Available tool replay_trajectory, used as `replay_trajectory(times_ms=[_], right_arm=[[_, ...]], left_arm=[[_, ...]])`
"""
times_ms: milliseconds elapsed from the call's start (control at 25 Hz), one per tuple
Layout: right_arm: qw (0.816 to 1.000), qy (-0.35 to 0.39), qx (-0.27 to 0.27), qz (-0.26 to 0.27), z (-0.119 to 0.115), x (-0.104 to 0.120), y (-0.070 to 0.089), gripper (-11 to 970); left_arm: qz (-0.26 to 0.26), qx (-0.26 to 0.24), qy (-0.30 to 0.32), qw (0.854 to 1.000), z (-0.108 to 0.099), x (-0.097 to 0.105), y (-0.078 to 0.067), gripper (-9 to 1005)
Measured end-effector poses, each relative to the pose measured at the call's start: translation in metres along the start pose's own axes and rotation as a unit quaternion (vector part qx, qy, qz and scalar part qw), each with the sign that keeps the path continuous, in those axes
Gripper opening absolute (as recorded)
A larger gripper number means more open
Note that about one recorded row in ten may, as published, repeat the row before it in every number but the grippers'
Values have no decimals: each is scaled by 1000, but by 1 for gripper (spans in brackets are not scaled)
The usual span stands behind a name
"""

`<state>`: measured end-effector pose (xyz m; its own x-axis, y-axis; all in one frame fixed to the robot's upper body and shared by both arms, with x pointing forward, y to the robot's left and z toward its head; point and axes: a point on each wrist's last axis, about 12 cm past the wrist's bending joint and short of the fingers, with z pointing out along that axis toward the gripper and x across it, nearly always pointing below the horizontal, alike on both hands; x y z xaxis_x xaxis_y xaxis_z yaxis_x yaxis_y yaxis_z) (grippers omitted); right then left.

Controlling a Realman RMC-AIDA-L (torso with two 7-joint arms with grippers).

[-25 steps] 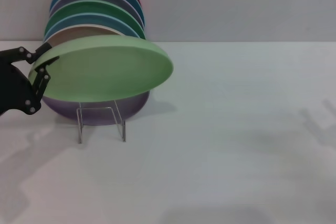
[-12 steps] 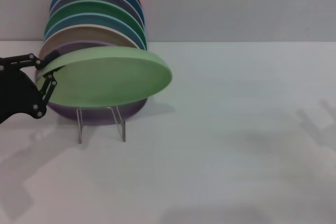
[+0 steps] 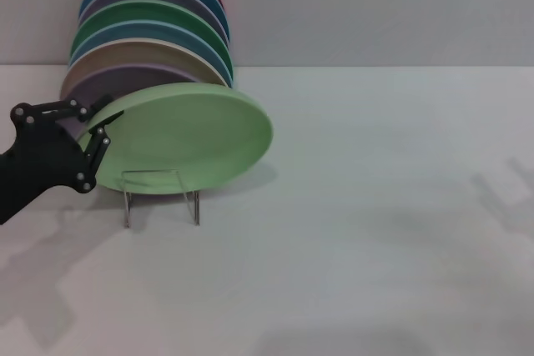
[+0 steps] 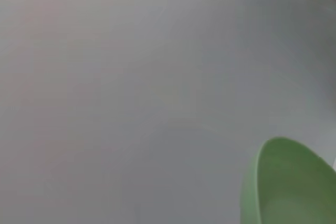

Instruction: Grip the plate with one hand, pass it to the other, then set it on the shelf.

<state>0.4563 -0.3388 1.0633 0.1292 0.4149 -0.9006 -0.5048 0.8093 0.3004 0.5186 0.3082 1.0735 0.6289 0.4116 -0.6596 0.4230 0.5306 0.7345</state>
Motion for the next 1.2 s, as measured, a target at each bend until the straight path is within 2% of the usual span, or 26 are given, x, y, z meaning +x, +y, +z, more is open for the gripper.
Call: replay_trajectory(times_ms=[120,680,880,920,1040,1080,1120,1200], right_arm=[[1000,-2,-3,0,0,-1,1,820],[1000,6,-13,-2,1,1,2,820],[1000,4,-14,-3,0,0,2,820],[1000,3,-15,-5,0,-1,2,820],[1000,2,-16,-10,1,-2,2,820],[1000,1,-15,-16,0,-2,2,820],[999,1,-11,-41,-2,-1,2,820],[998,1,-9,-57,-3,0,3,820]], left_arm=[[12,-8,11,1000,1,1,-5,119],[9,-43,33,998,1,3,-9,149],[16,-51,18,998,-3,-4,-17,174],[18,-58,12,998,-10,-11,-31,179],[19,-68,7,997,-14,-15,-36,193],[20,-107,7,994,-27,-23,-45,197],[18,-126,11,992,-32,-26,-48,202],[0,-197,36,980,-43,-28,-49,211]])
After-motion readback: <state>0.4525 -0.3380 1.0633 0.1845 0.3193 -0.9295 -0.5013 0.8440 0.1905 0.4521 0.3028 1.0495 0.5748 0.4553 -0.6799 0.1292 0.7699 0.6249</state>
